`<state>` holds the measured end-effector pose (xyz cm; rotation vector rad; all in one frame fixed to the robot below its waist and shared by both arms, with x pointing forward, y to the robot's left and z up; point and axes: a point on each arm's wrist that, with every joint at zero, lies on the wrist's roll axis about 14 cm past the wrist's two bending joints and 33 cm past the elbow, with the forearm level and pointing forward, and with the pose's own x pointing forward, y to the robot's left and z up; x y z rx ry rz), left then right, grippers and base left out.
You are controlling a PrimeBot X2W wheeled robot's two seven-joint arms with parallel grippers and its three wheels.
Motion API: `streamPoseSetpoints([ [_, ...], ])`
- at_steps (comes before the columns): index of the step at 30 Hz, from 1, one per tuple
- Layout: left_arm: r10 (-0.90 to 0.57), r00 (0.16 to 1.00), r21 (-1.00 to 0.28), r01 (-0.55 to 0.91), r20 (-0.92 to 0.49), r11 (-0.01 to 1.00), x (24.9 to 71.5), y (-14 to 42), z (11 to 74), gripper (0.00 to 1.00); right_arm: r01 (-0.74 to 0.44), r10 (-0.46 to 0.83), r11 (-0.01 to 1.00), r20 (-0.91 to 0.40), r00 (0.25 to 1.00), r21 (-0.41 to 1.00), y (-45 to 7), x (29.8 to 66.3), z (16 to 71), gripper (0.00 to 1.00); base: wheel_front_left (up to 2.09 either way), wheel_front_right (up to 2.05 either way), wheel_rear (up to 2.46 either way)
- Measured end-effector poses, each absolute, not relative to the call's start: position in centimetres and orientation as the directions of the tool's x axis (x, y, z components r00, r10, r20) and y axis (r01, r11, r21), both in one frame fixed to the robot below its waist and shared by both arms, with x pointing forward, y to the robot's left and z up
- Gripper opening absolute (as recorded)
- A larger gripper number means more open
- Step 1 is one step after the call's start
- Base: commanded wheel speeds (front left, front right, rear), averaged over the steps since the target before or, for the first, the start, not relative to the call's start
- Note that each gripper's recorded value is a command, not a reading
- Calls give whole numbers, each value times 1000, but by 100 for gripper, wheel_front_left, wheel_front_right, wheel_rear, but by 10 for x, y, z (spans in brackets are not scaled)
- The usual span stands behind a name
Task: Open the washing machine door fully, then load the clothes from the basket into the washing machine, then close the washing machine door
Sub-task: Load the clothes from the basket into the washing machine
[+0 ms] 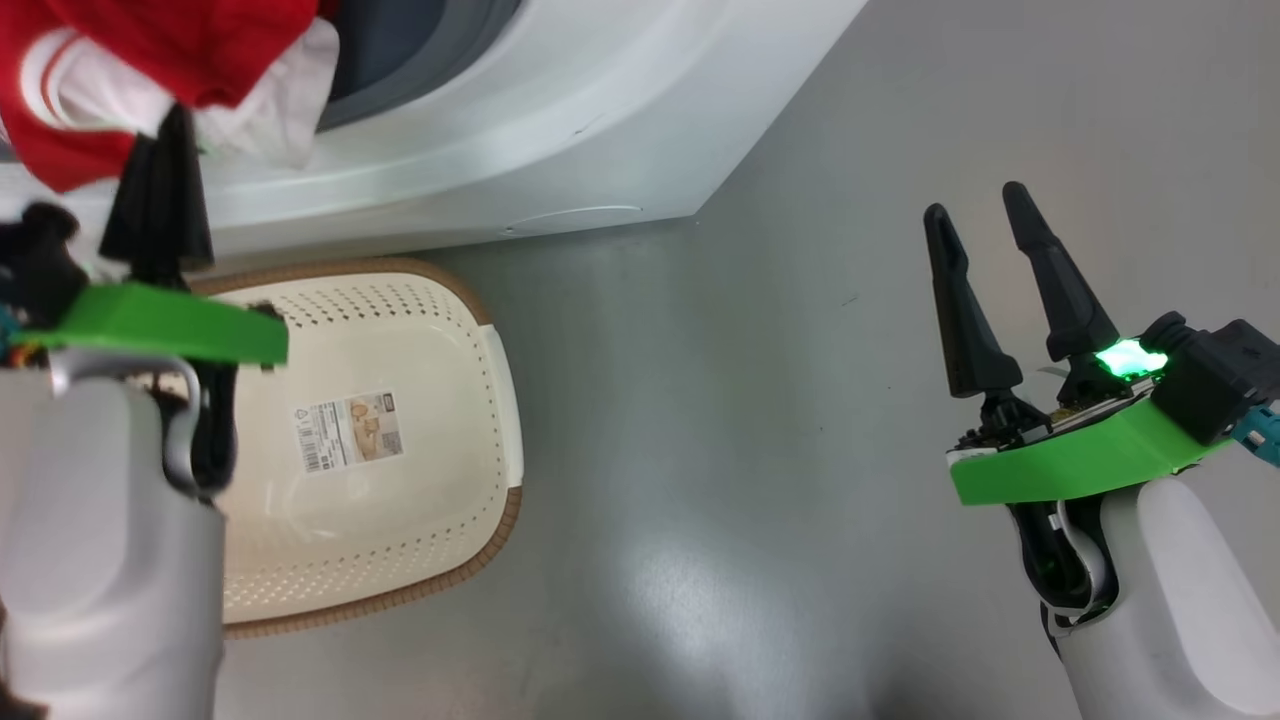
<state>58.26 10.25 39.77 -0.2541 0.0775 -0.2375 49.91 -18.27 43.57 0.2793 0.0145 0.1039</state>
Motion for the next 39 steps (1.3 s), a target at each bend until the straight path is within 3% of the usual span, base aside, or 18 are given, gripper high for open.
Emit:
streamPoseSetpoints([
  [17, -285, 952, -211, 259, -108, 943, 705, 77, 411, 0, -10, 25, 965, -57, 998, 262, -206, 489, 417, 100, 0, 0, 0],
  [23, -287, 937, -215, 244, -199, 946, 729, 65, 393, 0, 37, -16, 968, -84, 996, 247, -219, 484, 409, 100, 0, 0, 0],
  [24, -286, 935, -216, 241, -210, 946, 731, 64, 389, 16, 42, -21, 969, -86, 996, 242, -221, 483, 409, 100, 0, 0, 0],
  [25, -287, 927, -220, 235, -243, 947, 734, 62, 382, 70, 50, -30, 971, -88, 996, 235, -225, 483, 408, 100, 0, 0, 0],
  [26, -289, 917, -221, 232, -277, 947, 734, 60, 376, 100, 52, -33, 971, -87, 996, 233, -226, 484, 408, 100, 0, 0, 0],
  [29, -290, 893, -219, 224, -344, 950, 729, 59, 359, 100, 56, -37, 971, -87, 996, 231, -227, 484, 409, 100, 0, 0, 0],
  [39, -292, 915, -202, 242, -277, 949, 721, 58, 374, 100, 31, -16, 968, -63, 998, 249, -219, 488, 416, 100, 0, 0, 0],
])
